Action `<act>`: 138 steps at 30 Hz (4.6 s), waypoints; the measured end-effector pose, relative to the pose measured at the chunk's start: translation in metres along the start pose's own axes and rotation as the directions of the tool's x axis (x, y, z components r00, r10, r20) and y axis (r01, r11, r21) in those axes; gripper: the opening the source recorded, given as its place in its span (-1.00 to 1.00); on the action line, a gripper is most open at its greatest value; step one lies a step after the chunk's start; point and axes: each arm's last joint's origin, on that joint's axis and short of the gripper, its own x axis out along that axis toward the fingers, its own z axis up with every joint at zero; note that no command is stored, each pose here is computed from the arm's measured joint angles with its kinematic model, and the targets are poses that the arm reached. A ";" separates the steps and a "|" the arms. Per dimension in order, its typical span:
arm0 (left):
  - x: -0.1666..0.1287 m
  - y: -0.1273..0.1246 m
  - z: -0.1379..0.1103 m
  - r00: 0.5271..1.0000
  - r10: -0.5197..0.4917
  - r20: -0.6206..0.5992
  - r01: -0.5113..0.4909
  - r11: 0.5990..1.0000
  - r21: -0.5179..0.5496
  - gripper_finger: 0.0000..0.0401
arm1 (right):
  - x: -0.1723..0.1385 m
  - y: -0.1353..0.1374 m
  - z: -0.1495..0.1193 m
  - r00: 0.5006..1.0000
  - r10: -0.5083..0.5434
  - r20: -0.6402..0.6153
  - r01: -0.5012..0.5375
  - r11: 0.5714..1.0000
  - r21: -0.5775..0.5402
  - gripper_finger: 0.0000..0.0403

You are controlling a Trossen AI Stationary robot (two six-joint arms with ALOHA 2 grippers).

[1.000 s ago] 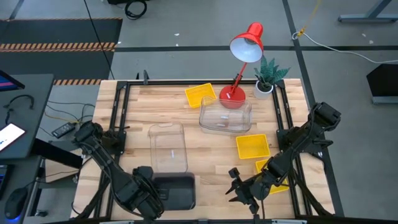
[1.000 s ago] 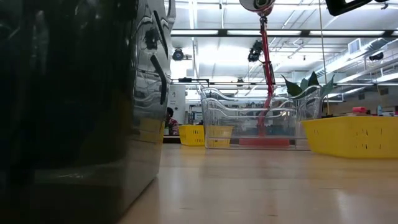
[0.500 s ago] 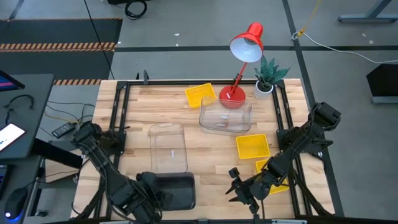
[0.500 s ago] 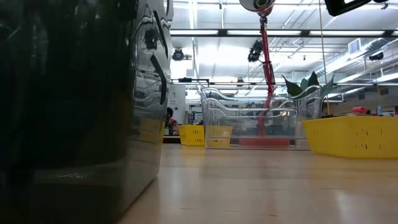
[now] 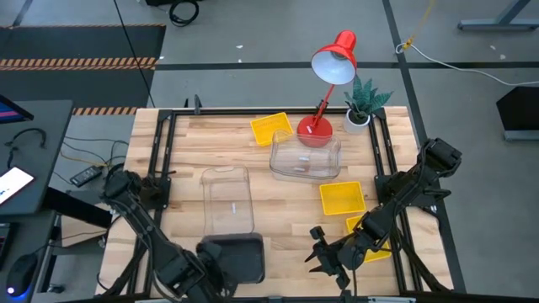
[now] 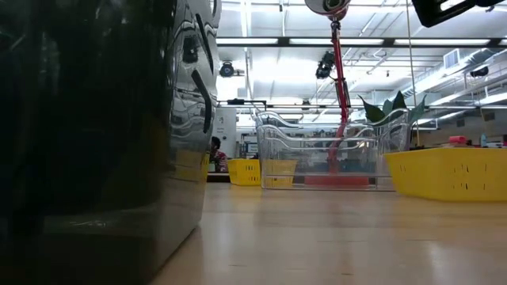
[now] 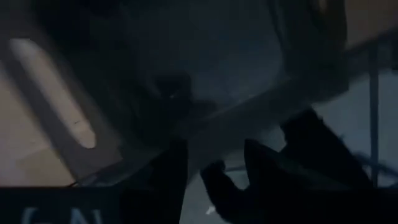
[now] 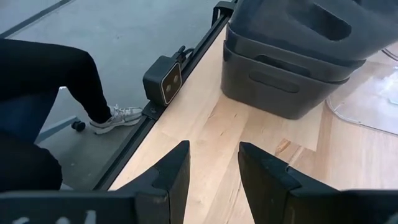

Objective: Stack baskets by color
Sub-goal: Stack the black bin on the left black bin, then stack the top yellow bin on the middle yellow bin

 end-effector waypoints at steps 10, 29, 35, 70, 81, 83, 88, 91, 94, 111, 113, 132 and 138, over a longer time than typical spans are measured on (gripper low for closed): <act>0.023 -0.009 -0.001 1.000 -0.007 0.023 0.003 0.989 0.149 -0.25 | 0.000 -0.001 0.004 1.000 -0.001 0.014 0.000 1.000 0.020 -0.30; 0.010 -0.034 0.048 0.826 -0.240 0.509 -0.221 0.693 0.686 -0.27 | -0.025 -0.052 0.031 0.993 -0.082 0.087 0.078 0.996 0.044 -0.30; 0.012 -0.047 0.070 0.824 -0.263 0.501 -0.393 0.372 0.841 -0.28 | -0.033 -0.085 0.038 0.978 -0.172 0.114 0.165 0.984 0.074 -0.30; -0.010 0.046 0.247 0.888 -0.133 0.440 -0.454 -0.099 0.886 -0.55 | -0.031 -0.086 0.010 0.826 -0.552 -0.118 0.510 0.641 0.573 -0.30; -0.008 0.080 0.337 0.888 -0.233 0.396 -0.381 0.112 0.918 -0.65 | -0.029 -0.098 0.014 0.810 -0.579 -0.097 0.534 0.657 0.532 -0.30; -0.012 0.085 0.353 0.868 -0.265 0.420 -0.378 0.194 0.905 -0.64 | -0.029 -0.101 0.013 0.805 -0.584 -0.101 0.543 0.658 0.522 -0.30; -0.006 0.101 0.384 0.864 -0.212 0.458 -0.382 0.317 0.868 -0.59 | -0.026 -0.108 0.012 0.793 -0.599 -0.114 0.559 0.640 0.527 -0.30; -0.001 0.110 0.397 0.872 -0.121 0.473 -0.411 0.341 0.845 -0.55 | -0.026 -0.108 0.012 0.794 -0.598 -0.112 0.558 0.642 0.525 -0.30; -0.004 0.109 0.409 0.878 -0.076 0.472 -0.416 0.365 0.833 -0.50 | -0.026 -0.107 0.012 0.795 -0.597 -0.110 0.560 0.652 0.512 -0.30; 0.033 0.088 0.446 0.902 0.200 0.382 -0.422 0.220 0.880 -0.18 | -0.025 -0.104 0.012 0.837 -0.535 -0.113 0.528 0.737 0.422 -0.30; 0.037 0.087 0.445 0.902 0.209 0.376 -0.417 0.208 0.885 -0.07 | -0.025 -0.102 0.013 0.845 -0.524 -0.109 0.514 0.737 0.438 -0.30; 0.067 0.069 0.453 0.860 0.158 0.485 -0.509 0.311 0.802 0.14 | -0.025 -0.087 0.021 0.869 -0.493 -0.024 0.437 0.745 0.503 -0.30; 0.078 0.073 0.459 0.845 0.202 0.495 -0.535 0.306 0.788 0.06 | -0.026 -0.087 0.017 0.868 -0.493 -0.060 0.464 0.762 0.452 -0.30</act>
